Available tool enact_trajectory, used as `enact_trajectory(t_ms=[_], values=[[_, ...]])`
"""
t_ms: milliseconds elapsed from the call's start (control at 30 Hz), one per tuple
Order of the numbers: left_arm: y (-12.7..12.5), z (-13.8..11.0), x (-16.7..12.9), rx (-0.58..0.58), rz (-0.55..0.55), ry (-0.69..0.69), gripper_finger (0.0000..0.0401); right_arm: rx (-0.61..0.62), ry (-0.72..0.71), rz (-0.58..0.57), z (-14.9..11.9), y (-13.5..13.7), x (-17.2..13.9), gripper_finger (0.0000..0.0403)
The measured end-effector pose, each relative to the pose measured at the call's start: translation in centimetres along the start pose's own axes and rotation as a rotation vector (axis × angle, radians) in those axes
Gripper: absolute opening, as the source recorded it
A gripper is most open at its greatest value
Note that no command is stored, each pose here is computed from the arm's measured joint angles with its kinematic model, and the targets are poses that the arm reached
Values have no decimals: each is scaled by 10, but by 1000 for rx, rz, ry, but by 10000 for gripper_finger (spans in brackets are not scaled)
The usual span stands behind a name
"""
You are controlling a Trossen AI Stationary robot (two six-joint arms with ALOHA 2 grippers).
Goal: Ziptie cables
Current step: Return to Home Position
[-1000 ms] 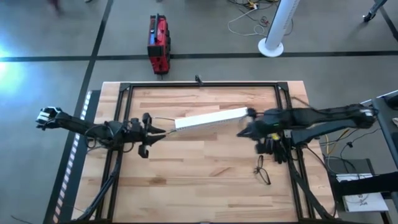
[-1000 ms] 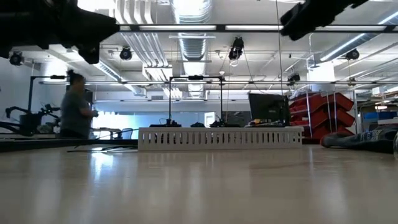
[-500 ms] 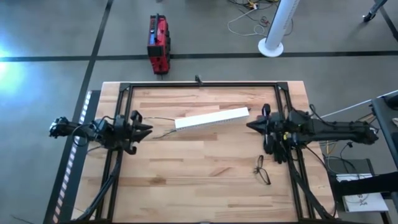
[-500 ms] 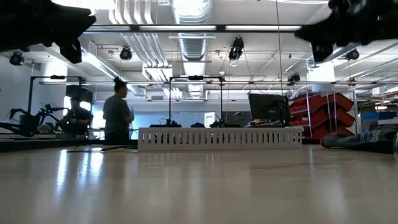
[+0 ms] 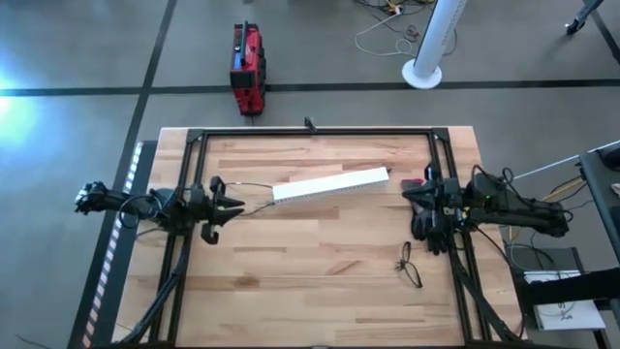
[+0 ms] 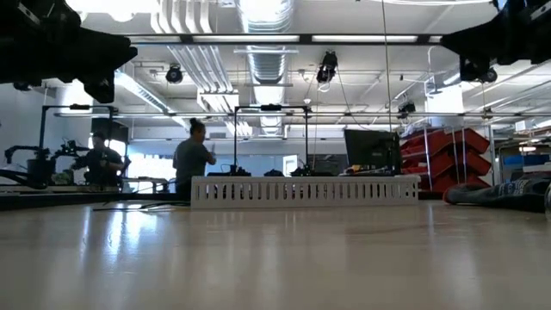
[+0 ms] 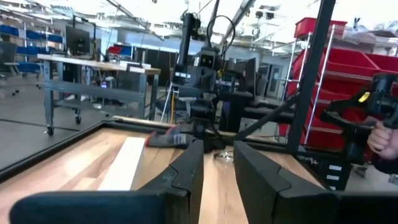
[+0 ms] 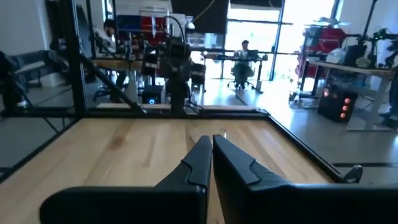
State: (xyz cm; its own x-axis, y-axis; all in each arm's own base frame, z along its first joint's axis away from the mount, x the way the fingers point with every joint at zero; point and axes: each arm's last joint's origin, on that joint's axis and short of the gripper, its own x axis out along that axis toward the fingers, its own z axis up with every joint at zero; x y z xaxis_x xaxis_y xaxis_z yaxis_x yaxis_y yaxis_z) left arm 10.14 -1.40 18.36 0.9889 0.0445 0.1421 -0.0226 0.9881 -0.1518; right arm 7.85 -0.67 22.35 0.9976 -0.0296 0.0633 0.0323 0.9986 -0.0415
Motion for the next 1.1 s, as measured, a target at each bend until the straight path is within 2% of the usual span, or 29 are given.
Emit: enact_trajectory(t_ms=[167,267,467,800,1100], values=[[0,-4,3,11,7,44,76,-19,-28,38,2,1,-1,1],[0,-6,4,16,9,62,75,-71,-85,89,0,3,1,1],[0,-11,7,28,15,110,68,0,-147,120,-11,3,7,3],[0,-18,10,45,22,175,65,99,87,123,-36,4,9,2],[0,-22,12,56,27,217,77,105,113,123,-38,4,9,3]])
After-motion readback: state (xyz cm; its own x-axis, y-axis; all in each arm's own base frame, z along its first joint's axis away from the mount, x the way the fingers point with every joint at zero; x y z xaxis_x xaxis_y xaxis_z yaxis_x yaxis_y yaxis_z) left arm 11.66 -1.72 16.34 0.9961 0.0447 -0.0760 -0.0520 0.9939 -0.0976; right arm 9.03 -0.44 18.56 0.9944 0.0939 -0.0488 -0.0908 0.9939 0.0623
